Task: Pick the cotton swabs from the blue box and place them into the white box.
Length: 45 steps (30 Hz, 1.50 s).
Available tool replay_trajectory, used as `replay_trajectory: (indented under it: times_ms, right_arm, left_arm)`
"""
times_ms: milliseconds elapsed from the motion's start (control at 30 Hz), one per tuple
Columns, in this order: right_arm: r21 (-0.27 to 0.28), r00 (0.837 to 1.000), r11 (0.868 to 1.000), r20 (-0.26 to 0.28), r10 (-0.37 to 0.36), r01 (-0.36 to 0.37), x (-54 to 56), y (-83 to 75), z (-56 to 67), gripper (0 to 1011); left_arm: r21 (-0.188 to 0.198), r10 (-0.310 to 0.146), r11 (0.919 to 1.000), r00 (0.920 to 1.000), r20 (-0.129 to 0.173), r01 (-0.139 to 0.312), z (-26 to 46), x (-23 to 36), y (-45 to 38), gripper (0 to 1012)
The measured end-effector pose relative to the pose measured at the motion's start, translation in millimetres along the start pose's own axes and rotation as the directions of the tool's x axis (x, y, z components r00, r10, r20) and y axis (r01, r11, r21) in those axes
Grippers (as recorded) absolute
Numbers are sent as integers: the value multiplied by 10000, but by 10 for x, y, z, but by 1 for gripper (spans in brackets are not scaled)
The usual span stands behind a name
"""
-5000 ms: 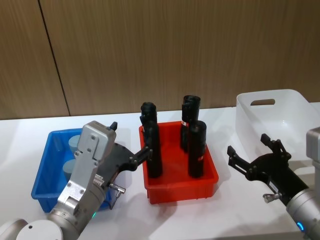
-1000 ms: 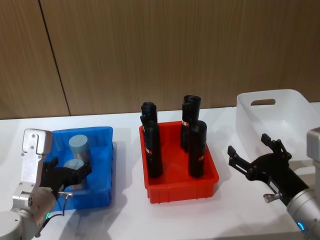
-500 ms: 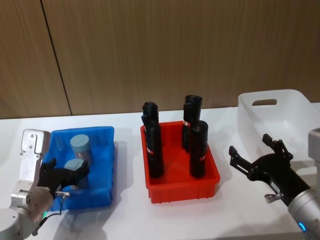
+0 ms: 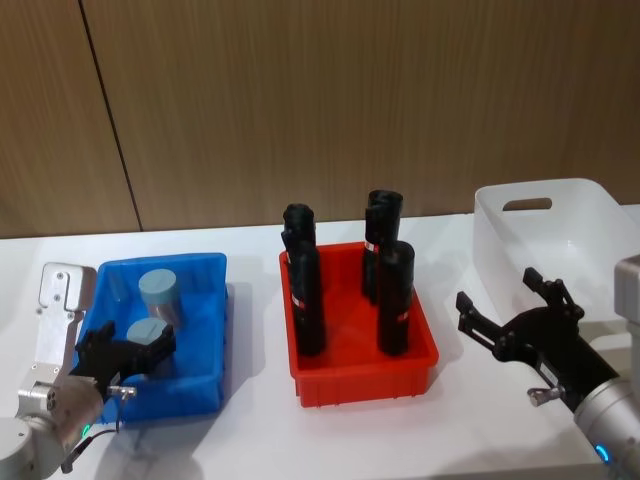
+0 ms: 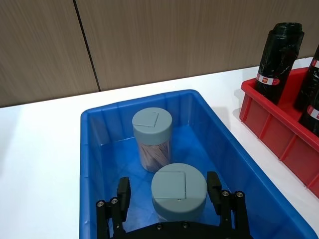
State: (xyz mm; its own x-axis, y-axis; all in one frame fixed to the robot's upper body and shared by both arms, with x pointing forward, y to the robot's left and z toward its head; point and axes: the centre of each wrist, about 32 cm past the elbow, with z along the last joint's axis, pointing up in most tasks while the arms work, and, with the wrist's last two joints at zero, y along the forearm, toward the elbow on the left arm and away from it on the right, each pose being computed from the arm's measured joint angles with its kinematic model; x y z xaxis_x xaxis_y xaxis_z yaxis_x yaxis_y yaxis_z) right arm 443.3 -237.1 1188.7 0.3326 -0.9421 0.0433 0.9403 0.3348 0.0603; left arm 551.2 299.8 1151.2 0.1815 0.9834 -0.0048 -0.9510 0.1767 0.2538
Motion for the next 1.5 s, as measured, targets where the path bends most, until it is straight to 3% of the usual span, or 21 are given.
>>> replay_trajectory:
  times_ms: [433, 633, 733, 933, 1167, 1367, 1400, 1467, 1500]
  right_arm:
    - [0, 10000, 10000, -1, 0, 0, 0, 0, 0, 1002]
    - [1, 10000, 10000, -1, 0, 0, 0, 0, 0, 1002]
    - [0, 10000, 10000, -1, 0, 0, 0, 0, 0, 1002]
    - [0, 10000, 10000, 0, 0, 0, 0, 0, 0, 1002]
    - [-1, 10000, 10000, 0, 0, 0, 0, 0, 0, 1002]
    - [0, 10000, 10000, -1, 0, 0, 0, 0, 0, 1002]
    - [1, 10000, 10000, 0, 0, 0, 0, 0, 0, 1002]
    - [0, 10000, 10000, -1, 0, 0, 0, 0, 0, 1002]
    - [0, 10000, 10000, -1, 0, 0, 0, 0, 0, 1002]
  left_arm:
    - [-2, -280, 9996, 9995, -133, 280, -29, 39, -36, 653]
    - [-128, -456, 9989, 9989, -102, 455, -18, 40, -41, 653]
    - [-295, -559, 9980, 9984, 25, 560, 19, 29, -36, 653]
    - [-758, -828, 9934, 9955, 466, 862, 149, -10, -7, 653]
    - [-1408, -1283, 9796, 9857, 1093, 1431, 377, -94, 45, 653]
    - [-1958, -1832, 9566, 9680, 1716, 2157, 625, -200, 91, 653]
    - [-2064, -2000, 9491, 9616, 1881, 2378, 690, -231, 102, 654]
    - [-2139, -2146, 9425, 9557, 2014, 2567, 743, -256, 110, 653]
    - [-2192, -2326, 9350, 9486, 2146, 2789, 795, -285, 117, 653]
